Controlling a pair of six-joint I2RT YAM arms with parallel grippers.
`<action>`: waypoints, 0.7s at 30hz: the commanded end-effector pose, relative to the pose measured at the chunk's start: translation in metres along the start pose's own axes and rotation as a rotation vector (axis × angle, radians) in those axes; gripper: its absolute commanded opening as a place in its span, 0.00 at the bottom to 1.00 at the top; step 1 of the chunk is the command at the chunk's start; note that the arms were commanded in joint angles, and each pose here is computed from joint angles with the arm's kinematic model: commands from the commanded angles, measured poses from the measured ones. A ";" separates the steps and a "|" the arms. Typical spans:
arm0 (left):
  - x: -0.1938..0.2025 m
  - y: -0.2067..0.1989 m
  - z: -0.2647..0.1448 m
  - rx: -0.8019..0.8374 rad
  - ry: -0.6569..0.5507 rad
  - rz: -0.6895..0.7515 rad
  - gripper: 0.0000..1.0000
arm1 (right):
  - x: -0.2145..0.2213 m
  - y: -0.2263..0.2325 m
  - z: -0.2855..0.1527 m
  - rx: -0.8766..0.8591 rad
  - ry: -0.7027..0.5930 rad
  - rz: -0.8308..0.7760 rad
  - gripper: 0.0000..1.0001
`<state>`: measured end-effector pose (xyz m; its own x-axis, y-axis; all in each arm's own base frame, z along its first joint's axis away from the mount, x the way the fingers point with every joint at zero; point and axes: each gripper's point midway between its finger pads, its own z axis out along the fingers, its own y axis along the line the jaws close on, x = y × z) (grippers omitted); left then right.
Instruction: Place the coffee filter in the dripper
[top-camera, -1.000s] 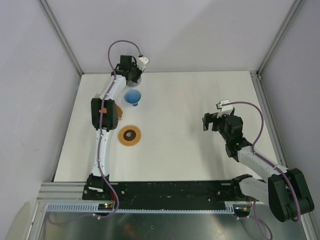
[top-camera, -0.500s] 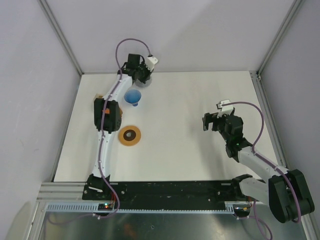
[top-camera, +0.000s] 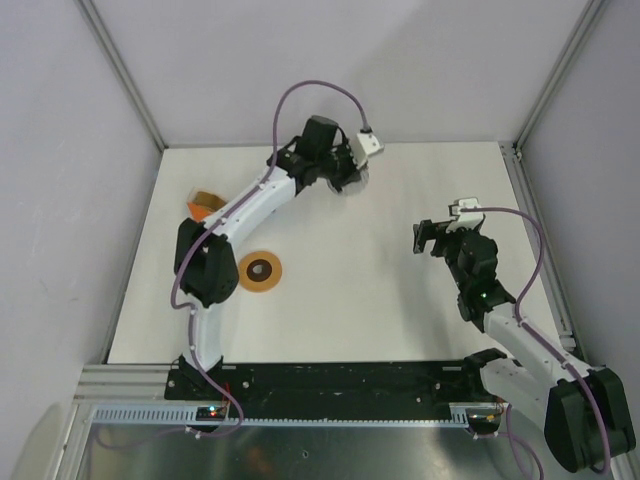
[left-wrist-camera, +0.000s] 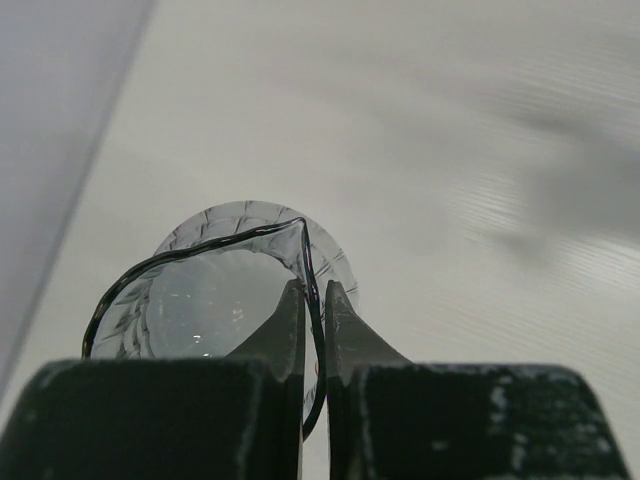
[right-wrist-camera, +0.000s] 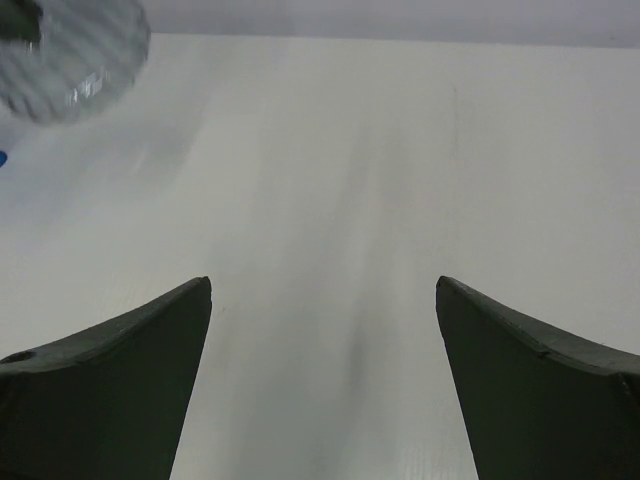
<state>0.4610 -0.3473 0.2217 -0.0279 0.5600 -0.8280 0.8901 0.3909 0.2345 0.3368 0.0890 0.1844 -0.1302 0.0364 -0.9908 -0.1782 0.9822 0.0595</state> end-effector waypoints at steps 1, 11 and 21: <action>0.000 -0.046 -0.018 0.073 0.013 -0.034 0.00 | -0.030 -0.008 -0.002 0.047 -0.070 0.034 0.99; 0.052 -0.134 -0.022 0.199 0.154 -0.063 0.00 | -0.030 -0.003 -0.001 0.013 -0.068 0.053 0.99; 0.079 -0.154 -0.011 0.181 0.176 -0.158 0.00 | -0.028 0.000 -0.002 -0.001 -0.060 0.055 0.99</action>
<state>0.3023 -0.3425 0.0876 -0.2654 0.7189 -0.6425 0.9512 0.3042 -0.0525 0.3341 0.0852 0.1841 -0.1439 0.0677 -0.9873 -0.1621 0.9826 0.0910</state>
